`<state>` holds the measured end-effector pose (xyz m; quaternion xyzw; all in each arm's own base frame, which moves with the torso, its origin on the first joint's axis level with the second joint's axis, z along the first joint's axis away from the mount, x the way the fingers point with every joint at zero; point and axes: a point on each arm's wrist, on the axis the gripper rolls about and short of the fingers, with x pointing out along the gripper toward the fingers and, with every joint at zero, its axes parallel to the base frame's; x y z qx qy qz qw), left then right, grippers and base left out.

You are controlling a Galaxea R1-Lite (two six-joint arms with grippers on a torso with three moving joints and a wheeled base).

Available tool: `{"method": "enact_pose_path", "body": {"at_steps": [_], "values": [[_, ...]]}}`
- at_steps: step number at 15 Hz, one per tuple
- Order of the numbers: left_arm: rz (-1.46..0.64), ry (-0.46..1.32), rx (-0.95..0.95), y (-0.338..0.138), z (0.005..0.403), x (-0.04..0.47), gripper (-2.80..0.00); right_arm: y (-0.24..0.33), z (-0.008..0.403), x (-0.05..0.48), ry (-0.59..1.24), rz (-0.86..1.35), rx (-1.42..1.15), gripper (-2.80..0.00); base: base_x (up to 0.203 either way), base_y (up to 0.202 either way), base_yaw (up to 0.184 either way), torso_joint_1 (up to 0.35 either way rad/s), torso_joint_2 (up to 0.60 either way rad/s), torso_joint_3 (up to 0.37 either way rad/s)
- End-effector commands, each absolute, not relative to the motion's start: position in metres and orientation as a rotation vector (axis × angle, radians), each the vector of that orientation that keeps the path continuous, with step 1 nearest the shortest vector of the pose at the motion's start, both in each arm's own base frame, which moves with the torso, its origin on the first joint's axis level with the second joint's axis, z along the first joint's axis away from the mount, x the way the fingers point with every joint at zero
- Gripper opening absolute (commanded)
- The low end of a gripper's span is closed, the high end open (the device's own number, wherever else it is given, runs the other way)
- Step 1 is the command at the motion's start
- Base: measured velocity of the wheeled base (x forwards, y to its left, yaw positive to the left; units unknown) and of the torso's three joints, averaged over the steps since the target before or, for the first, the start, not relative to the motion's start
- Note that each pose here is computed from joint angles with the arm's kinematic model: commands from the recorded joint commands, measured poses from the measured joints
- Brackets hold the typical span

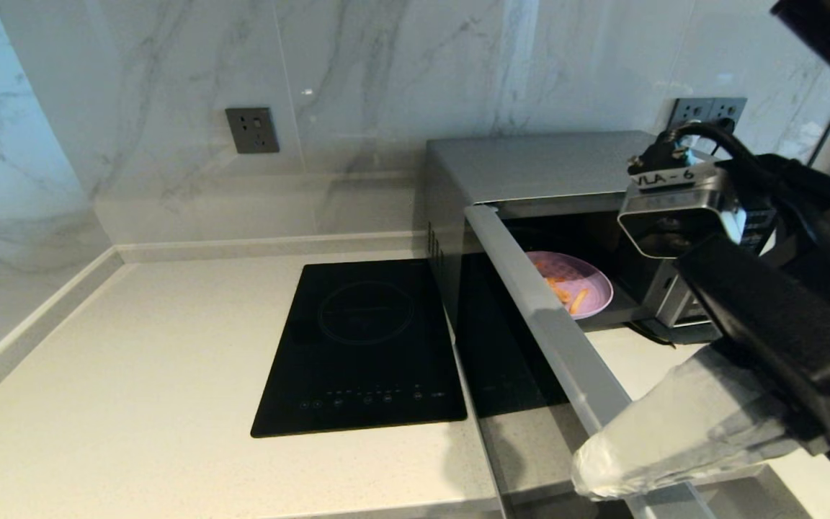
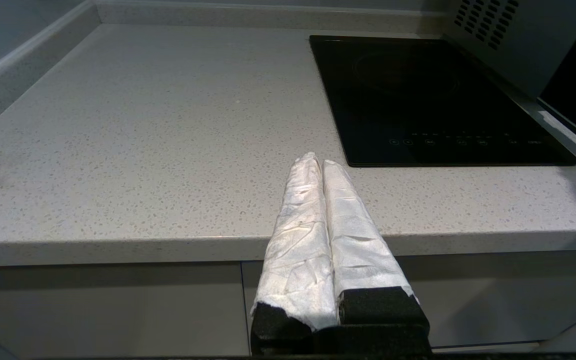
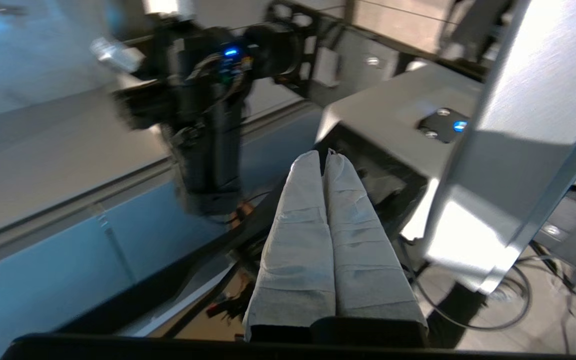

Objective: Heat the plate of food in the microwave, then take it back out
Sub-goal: Close the microwave oven

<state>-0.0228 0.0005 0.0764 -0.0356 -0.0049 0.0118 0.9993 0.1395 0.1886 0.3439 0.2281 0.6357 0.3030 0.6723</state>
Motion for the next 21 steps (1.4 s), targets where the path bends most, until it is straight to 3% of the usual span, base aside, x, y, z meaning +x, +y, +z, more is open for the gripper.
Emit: {"method": "enact_pose_path", "body": {"at_steps": [1,10,21], "values": [[0.024,-0.009,-0.072,0.000,0.076,-0.023,-2.80,0.203,0.327,0.148,1.474,0.573,0.456,-2.80,0.000,0.000,0.000,0.000,0.00,0.000],[0.024,-0.009,-0.072,0.000,0.076,-0.023,-2.80,0.197,0.315,0.155,1.311,0.238,0.332,-2.80,0.000,0.000,0.000,0.000,0.00,0.000],[0.024,-0.009,-0.072,0.000,0.076,-0.023,-2.80,0.141,0.317,0.205,1.098,-0.151,0.439,-2.80,0.000,0.000,0.000,0.000,0.00,0.000]]}}
